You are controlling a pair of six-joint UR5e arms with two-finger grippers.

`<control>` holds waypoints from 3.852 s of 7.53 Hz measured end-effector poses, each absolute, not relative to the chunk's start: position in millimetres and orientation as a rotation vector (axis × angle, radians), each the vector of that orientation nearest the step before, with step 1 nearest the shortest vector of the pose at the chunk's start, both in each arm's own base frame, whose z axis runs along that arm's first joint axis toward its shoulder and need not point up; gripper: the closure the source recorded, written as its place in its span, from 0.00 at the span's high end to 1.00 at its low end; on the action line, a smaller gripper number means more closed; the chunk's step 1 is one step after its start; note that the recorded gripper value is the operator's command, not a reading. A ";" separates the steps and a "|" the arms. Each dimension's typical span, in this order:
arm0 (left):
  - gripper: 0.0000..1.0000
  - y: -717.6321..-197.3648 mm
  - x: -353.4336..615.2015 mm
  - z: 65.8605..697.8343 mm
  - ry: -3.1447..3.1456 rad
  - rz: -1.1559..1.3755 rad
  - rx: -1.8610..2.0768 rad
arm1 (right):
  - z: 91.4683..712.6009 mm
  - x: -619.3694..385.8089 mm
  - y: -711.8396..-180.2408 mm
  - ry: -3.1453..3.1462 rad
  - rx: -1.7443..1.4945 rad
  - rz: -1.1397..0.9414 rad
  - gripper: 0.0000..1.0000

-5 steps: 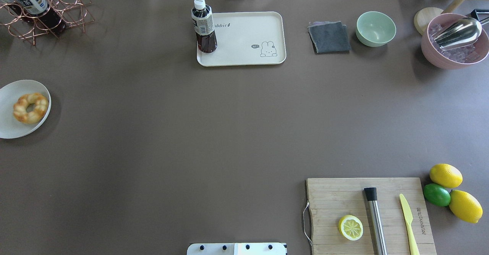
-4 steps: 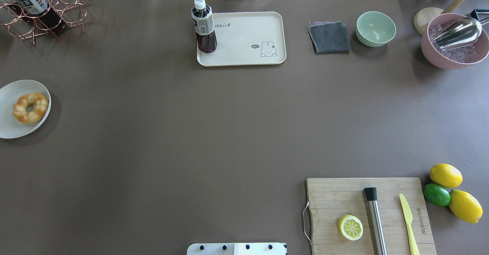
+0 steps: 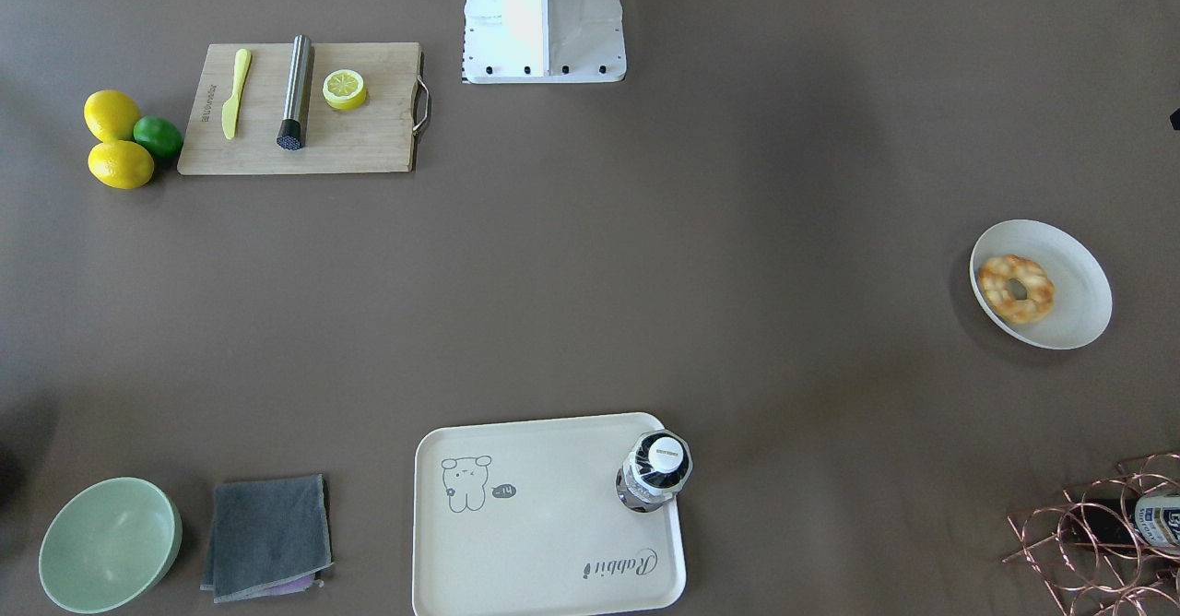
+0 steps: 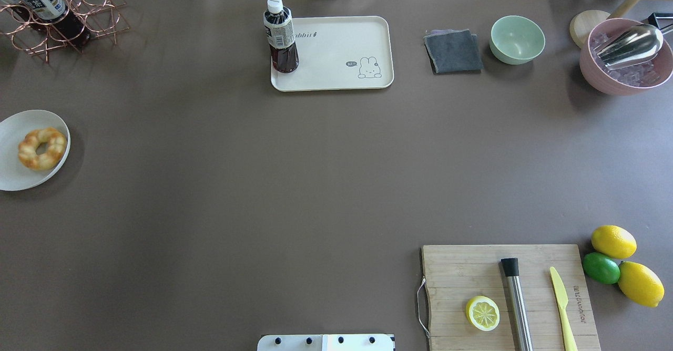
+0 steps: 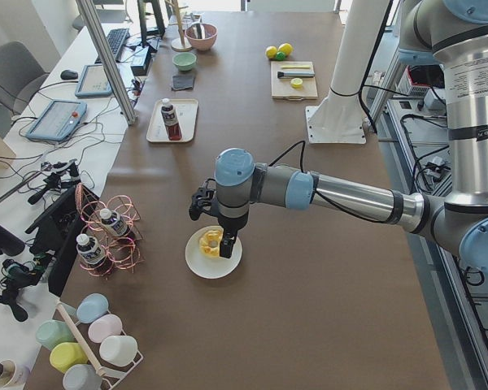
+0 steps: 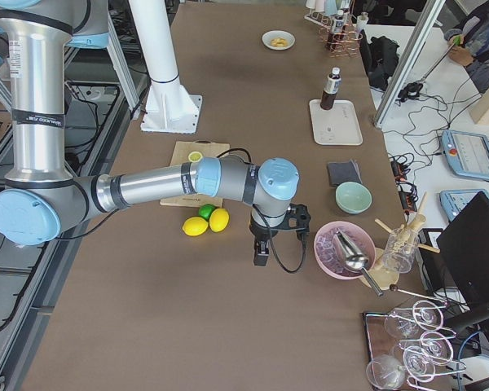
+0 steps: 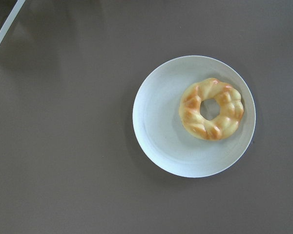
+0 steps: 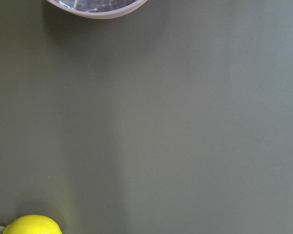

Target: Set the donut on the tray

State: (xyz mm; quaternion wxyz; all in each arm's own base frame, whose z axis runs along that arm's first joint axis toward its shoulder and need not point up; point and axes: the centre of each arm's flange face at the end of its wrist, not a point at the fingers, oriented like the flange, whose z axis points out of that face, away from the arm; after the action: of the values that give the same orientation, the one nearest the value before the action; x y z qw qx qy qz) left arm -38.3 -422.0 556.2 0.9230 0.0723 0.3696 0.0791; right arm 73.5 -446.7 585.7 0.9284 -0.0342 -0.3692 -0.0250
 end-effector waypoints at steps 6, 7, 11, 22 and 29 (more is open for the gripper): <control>0.97 -426.2 -53.8 574.2 0.711 0.110 0.228 | 588.2 72.7 -444.3 -0.767 -0.078 -0.046 1.00; 0.97 -425.5 -48.6 580.3 0.684 0.125 0.231 | 588.7 72.7 -443.8 -0.767 -0.079 -0.046 1.00; 0.97 -417.3 -36.7 593.9 0.725 0.120 0.190 | 591.2 72.6 -440.3 -0.768 -0.083 -0.044 1.00; 0.92 -495.5 62.1 701.3 0.762 0.069 0.119 | 596.1 68.5 -431.0 -0.807 -0.093 -0.038 1.00; 0.32 -518.5 116.4 731.2 0.753 0.088 0.116 | 599.3 63.3 -428.9 -0.820 -0.105 -0.041 1.00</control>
State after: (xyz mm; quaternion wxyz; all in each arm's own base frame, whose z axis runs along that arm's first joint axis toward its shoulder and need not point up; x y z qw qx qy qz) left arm 116.4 -518.5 731.2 0.9273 0.0565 0.3674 0.0429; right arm 63.3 -428.9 599.3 0.9155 -0.0508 -0.3986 -0.0199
